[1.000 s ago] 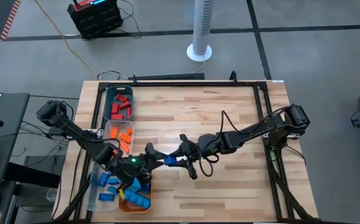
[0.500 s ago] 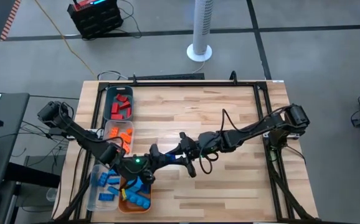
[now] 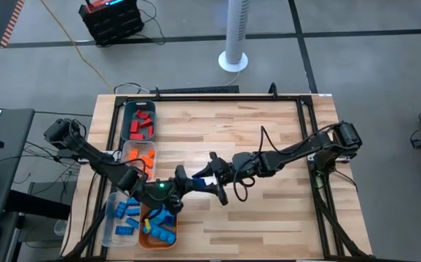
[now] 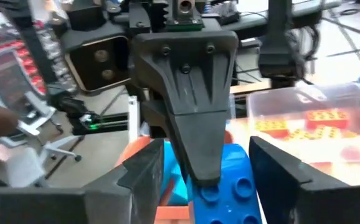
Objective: Sort blocks
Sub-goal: Put the blue game piece into the bottom transparent bin
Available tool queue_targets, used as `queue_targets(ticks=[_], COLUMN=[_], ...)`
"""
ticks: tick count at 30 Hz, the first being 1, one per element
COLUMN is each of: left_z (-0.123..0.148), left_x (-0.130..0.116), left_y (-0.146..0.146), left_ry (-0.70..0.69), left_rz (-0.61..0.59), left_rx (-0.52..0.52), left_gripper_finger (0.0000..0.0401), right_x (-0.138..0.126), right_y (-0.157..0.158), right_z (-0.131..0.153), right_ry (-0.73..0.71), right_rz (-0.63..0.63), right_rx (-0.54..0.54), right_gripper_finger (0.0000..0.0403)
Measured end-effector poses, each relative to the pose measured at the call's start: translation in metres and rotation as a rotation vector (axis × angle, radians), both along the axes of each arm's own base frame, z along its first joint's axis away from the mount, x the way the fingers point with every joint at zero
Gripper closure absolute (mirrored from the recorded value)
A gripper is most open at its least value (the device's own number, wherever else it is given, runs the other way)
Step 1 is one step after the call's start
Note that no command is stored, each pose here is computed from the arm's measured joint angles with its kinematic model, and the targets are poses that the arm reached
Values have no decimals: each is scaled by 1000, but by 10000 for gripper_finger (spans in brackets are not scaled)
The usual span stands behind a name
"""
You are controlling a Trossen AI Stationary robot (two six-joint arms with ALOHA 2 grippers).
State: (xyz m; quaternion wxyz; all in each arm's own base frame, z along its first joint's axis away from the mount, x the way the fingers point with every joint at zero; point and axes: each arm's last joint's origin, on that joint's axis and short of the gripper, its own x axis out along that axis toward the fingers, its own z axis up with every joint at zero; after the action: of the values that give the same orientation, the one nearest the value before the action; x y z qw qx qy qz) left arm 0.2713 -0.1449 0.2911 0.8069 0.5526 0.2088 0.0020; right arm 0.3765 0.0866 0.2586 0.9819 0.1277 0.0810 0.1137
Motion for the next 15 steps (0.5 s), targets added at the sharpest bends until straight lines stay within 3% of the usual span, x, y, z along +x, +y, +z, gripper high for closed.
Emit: queue_targets(ticks=[6, 10, 13, 15], left_z=[-14, -16, -1, 14], left_x=[-8, -29, -47, -58], left_y=[7, 0, -9, -13], left_ry=[107, 177, 218, 276], left_rz=[103, 136, 158, 169], left_rx=[-48, -127, -269, -436], left_gripper_finger=[344, 343, 342, 341], right_x=[-5, -16, -23, -29], right_y=[-6, -8, -13, -14], right_z=[5, 9, 2, -2], right_ry=[32, 127, 253, 334], right_rz=[-9, -4, -64, -116], right_rx=[-17, -44, -86, -111], right_gripper_finger=[173, 173, 173, 173])
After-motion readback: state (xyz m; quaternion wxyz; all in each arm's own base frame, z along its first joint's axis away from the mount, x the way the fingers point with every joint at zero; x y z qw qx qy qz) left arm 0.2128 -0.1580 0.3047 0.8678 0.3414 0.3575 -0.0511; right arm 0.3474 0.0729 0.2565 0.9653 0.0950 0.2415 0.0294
